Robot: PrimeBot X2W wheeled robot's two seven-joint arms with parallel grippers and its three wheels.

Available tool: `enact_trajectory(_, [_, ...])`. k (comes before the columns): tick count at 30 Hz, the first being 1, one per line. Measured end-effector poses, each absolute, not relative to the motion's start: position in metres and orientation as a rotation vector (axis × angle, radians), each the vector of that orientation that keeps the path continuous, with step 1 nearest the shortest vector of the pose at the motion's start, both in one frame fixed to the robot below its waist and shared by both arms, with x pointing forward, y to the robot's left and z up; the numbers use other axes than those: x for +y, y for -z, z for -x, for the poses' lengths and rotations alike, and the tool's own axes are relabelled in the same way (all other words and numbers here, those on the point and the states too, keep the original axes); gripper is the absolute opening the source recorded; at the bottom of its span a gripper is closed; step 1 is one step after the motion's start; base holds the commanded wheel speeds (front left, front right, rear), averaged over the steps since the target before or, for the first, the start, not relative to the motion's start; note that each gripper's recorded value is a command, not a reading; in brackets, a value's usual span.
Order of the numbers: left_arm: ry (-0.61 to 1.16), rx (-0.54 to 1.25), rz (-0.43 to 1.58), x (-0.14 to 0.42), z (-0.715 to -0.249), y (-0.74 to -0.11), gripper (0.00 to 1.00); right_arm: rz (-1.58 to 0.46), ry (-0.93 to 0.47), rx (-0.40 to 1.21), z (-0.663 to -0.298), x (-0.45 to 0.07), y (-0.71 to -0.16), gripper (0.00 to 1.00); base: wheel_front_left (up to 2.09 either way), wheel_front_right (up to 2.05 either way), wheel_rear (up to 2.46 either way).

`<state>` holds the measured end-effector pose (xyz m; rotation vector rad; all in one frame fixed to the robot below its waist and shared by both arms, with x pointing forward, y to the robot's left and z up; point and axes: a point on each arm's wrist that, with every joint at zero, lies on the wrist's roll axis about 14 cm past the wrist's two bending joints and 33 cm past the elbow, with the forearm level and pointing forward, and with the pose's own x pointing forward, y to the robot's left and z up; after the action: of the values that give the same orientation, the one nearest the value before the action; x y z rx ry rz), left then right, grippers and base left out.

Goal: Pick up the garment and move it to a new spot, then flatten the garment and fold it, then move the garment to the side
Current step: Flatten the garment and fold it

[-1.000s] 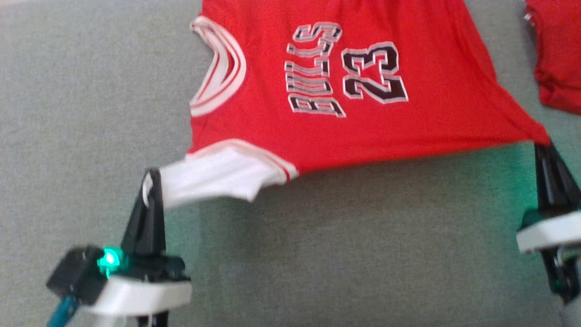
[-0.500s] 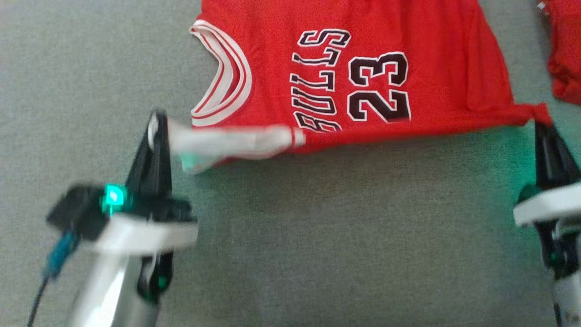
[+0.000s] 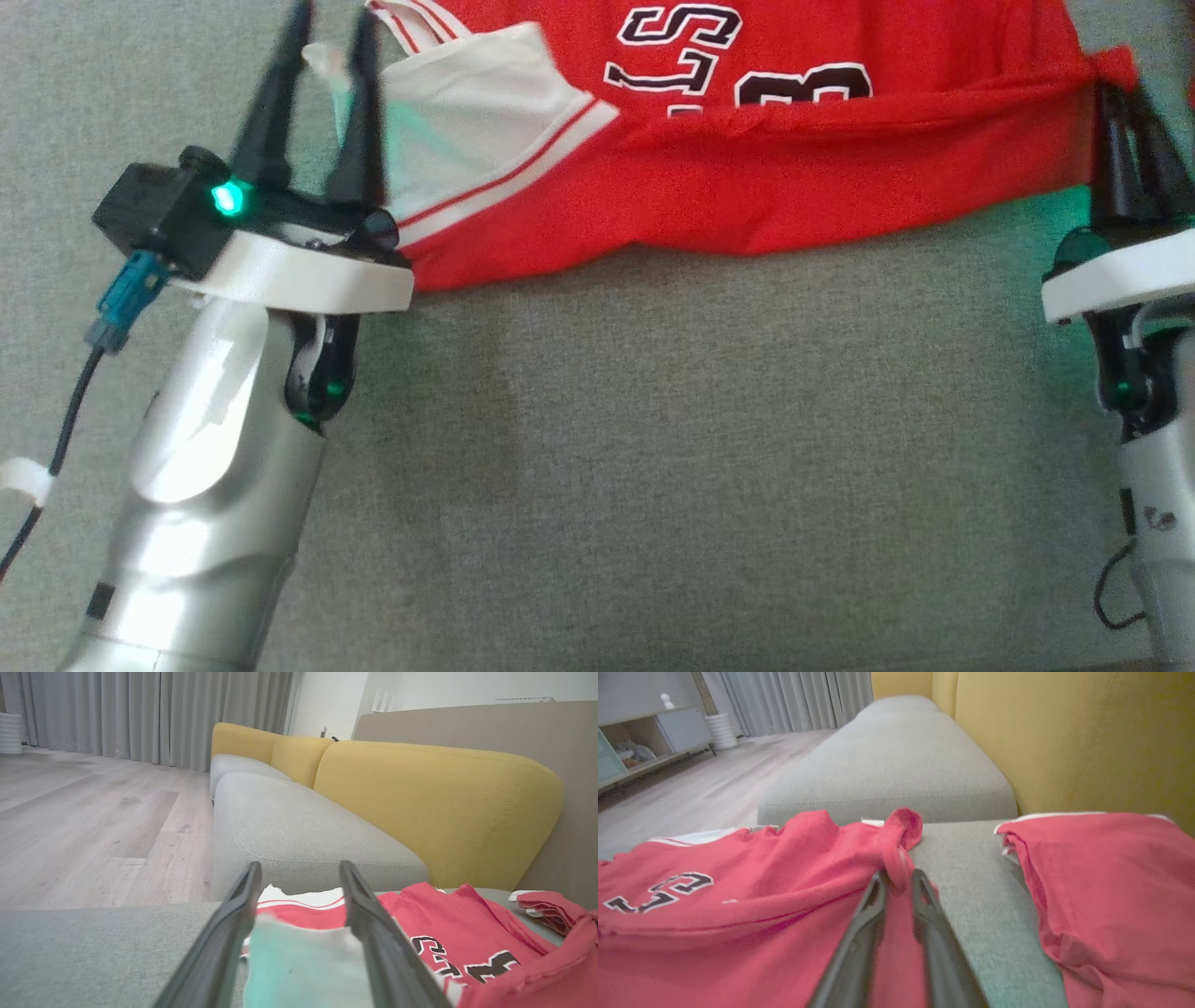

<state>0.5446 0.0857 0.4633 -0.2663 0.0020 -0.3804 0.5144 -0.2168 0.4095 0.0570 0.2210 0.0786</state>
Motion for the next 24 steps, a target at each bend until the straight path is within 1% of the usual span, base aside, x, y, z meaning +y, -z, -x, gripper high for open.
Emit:
enact_trajectory(4, [0.394,-0.013,0.197,0.085,-0.54,-0.466,1.0,-0.081,-0.103,0.103,-0.517,-0.208,-0.432,1.0,0.0,0.0,0.0])
enact_trajectory(7, [0.346,-0.024,0.15,0.092,-0.529,-0.467,1.0,-0.084,-0.114,0.062,-0.514,-0.205,-0.442,1.0,0.0,0.0,0.0])
enact_trajectory(9, [0.309,0.024,0.146,0.098,-0.513,-0.451,1.0,-0.085,-0.114,0.068,-0.506,-0.206,-0.441,1.0,0.0,0.0,0.0])
enact_trajectory(13, [0.244,0.201,0.169,0.102,-0.467,-0.398,1.0,-0.105,-0.091,0.111,-0.483,-0.211,-0.429,1.0,0.0,0.0,0.0])
enact_trajectory(15, [0.221,0.265,0.193,0.102,-0.453,-0.38,1.0,-0.109,-0.082,0.118,-0.478,-0.213,-0.428,1.0,0.0,0.0,0.0])
enact_trajectory(19, [0.217,0.3,0.187,0.102,-0.452,-0.372,1.0,-0.116,-0.072,0.127,-0.474,-0.215,-0.425,1.0,0.0,0.0,0.0])
enact_trajectory(24, [0.23,0.401,0.171,0.098,-0.452,-0.355,1.0,-0.118,-0.063,0.134,-0.473,-0.217,-0.423,1.0,0.0,0.0,0.0])
